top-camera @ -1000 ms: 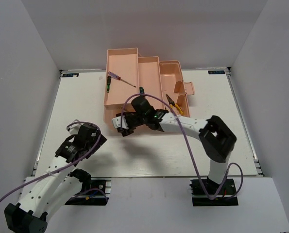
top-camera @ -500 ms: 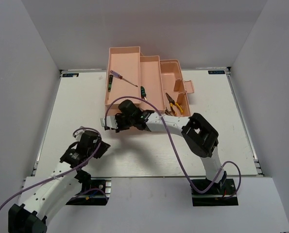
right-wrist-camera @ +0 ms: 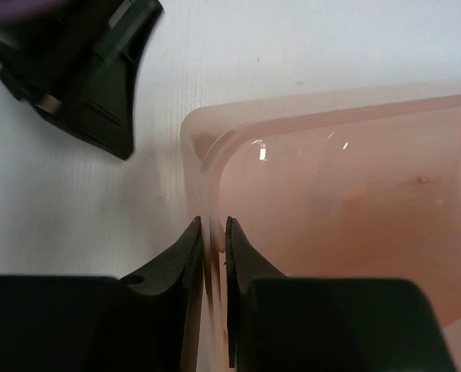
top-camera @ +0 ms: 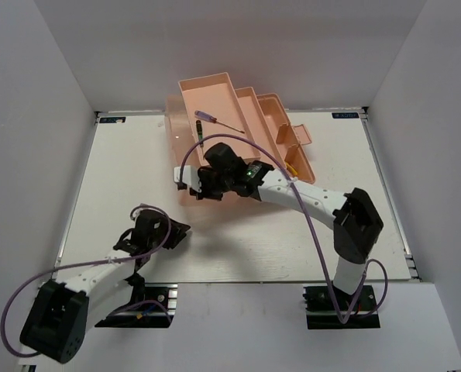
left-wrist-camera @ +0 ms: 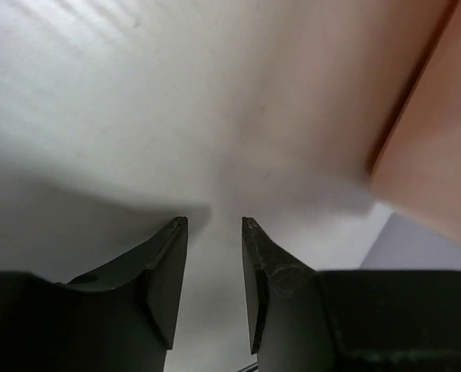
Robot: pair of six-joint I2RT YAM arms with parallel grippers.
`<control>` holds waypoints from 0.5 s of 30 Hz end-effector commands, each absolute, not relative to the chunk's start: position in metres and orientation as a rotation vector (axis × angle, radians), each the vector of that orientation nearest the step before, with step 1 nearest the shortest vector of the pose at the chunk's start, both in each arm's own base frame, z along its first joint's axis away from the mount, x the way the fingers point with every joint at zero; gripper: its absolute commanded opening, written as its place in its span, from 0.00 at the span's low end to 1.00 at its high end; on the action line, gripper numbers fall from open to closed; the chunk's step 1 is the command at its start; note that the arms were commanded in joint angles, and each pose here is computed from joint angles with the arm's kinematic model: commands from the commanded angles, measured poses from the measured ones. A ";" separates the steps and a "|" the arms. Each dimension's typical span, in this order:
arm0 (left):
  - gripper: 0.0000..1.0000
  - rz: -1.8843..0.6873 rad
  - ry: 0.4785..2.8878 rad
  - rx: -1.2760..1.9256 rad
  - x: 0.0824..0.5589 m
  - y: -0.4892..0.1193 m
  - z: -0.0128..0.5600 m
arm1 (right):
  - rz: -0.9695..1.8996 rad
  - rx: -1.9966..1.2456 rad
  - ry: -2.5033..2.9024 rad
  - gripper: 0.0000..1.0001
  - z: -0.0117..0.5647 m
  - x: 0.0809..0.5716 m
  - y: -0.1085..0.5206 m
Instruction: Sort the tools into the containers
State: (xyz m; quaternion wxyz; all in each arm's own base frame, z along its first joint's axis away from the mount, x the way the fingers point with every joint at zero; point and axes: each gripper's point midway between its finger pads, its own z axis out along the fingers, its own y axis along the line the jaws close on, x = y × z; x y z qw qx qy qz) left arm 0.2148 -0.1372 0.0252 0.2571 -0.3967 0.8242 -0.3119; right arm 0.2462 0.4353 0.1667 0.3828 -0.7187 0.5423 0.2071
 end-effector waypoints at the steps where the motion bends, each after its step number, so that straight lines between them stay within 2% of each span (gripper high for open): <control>1: 0.46 -0.986 2.147 -1.033 0.239 -0.150 0.038 | 0.588 -1.606 1.118 0.00 0.303 0.242 0.452; 13: 0.51 -1.027 2.036 -1.039 0.354 -0.149 0.072 | 0.691 -1.616 1.158 0.00 0.297 0.217 0.434; 14: 0.51 -1.039 2.034 -1.041 0.359 -0.148 0.074 | 0.691 -1.620 1.171 0.04 0.295 0.217 0.431; 15: 0.51 -1.051 2.031 -1.016 0.363 -0.150 0.078 | 0.697 -1.626 1.178 0.24 0.293 0.215 0.431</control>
